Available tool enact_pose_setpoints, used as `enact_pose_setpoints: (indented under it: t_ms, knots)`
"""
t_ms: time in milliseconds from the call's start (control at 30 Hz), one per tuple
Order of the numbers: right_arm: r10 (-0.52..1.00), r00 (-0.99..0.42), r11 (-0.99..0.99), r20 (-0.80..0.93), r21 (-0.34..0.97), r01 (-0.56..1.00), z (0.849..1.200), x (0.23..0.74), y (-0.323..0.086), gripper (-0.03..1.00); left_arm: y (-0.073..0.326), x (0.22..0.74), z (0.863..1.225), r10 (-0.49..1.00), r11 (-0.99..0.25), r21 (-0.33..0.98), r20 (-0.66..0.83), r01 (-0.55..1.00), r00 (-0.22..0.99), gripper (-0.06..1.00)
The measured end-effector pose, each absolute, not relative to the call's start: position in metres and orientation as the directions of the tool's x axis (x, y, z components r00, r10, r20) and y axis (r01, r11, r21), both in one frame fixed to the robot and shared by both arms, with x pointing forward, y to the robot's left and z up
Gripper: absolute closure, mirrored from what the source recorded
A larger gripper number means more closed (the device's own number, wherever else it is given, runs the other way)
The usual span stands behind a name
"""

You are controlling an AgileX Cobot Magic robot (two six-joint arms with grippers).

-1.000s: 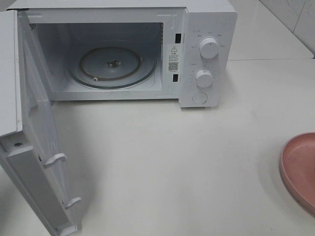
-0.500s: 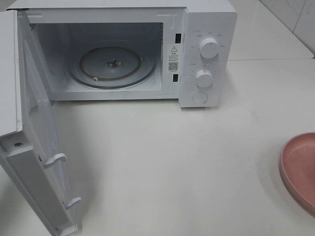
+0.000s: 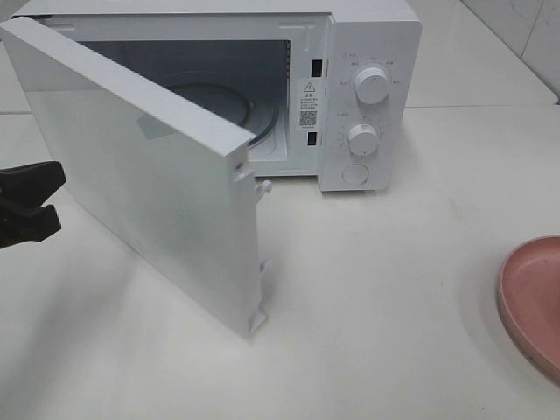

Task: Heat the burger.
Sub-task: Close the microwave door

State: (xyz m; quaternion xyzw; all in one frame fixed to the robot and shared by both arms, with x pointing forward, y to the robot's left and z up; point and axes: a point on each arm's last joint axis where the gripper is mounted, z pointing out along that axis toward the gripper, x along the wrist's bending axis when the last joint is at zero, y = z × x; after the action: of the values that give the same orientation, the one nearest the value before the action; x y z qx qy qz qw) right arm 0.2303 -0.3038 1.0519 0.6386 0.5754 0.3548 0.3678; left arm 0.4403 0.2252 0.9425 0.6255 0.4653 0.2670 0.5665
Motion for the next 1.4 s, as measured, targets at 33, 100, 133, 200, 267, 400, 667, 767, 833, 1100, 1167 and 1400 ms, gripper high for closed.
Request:
enact_pose_setpoints:
  t_ms: [33, 100, 133, 200, 267, 400, 667, 767, 833, 1100, 1167, 1400]
  knots:
    - [0.996, 0.086, -0.067, 0.03, 0.878, 0.474, 1.052, 0.23, -0.304, 0.2, 0.219, 0.445, 0.942, 0.877, 0.069, 0.956, -0.194, 0.284, 0.44, 0.94]
    - [0.996, 0.086, -0.067, 0.03, 0.878, 0.474, 1.052, 0.23, -0.304, 0.2, 0.216, 0.448, 0.941, 0.874, 0.064, 0.954, -0.195, 0.292, 0.445, 0.94]
    - [0.996, 0.086, -0.067, 0.03, 0.878, 0.474, 1.052, 0.23, -0.304, 0.2, 0.208, 0.452, 0.939, 0.866, 0.053, 0.951, -0.196, 0.305, 0.46, 0.94]
    - [0.996, 0.086, -0.067, 0.03, 0.878, 0.474, 1.052, 0.23, -0.304, 0.2, 0.2, 0.458, 0.937, 0.856, 0.038, 0.947, -0.195, 0.318, 0.478, 0.94]
    - [0.996, 0.086, -0.067, 0.03, 0.878, 0.474, 1.052, 0.23, -0.304, 0.2, 0.196, 0.46, 0.936, 0.851, 0.035, 0.946, -0.197, 0.322, 0.487, 0.94]
    - [0.996, 0.086, -0.067, 0.03, 0.878, 0.474, 1.052, 0.23, -0.304, 0.2, 0.174, 0.47, 0.934, 0.839, 0.025, 0.945, -0.198, 0.327, 0.507, 0.94]
    - [0.996, 0.086, -0.067, 0.03, 0.878, 0.474, 1.052, 0.23, -0.304, 0.2, 0.15, 0.483, 0.932, 0.857, 0.014, 0.948, -0.175, 0.319, 0.484, 0.94]
    - [0.996, 0.086, -0.067, 0.03, 0.878, 0.474, 1.052, 0.23, -0.304, 0.2, 0.14, 0.489, 0.936, 0.859, 0.016, 0.955, -0.164, 0.295, 0.485, 0.94]
    - [0.996, 0.086, -0.067, 0.03, 0.878, 0.474, 1.052, 0.23, -0.304, 0.2, 0.129, 0.495, 0.937, 0.856, 0.01, 0.961, -0.152, 0.277, 0.495, 0.94]
    - [0.996, 0.086, -0.067, 0.03, 0.878, 0.474, 1.052, 0.23, -0.304, 0.2, 0.113, 0.514, 0.943, 0.854, 0.02, 0.964, -0.154, 0.264, 0.497, 0.94]
    - [0.996, 0.086, -0.067, 0.03, 0.878, 0.474, 1.052, 0.23, -0.304, 0.2, 0.107, 0.523, 0.945, 0.854, 0.017, 0.962, -0.155, 0.271, 0.497, 0.94]
    - [0.996, 0.086, -0.067, 0.03, 0.878, 0.474, 1.052, 0.23, -0.304, 0.2, 0.093, 0.542, 0.95, 0.851, 0.021, 0.963, -0.157, 0.267, 0.5, 0.94]
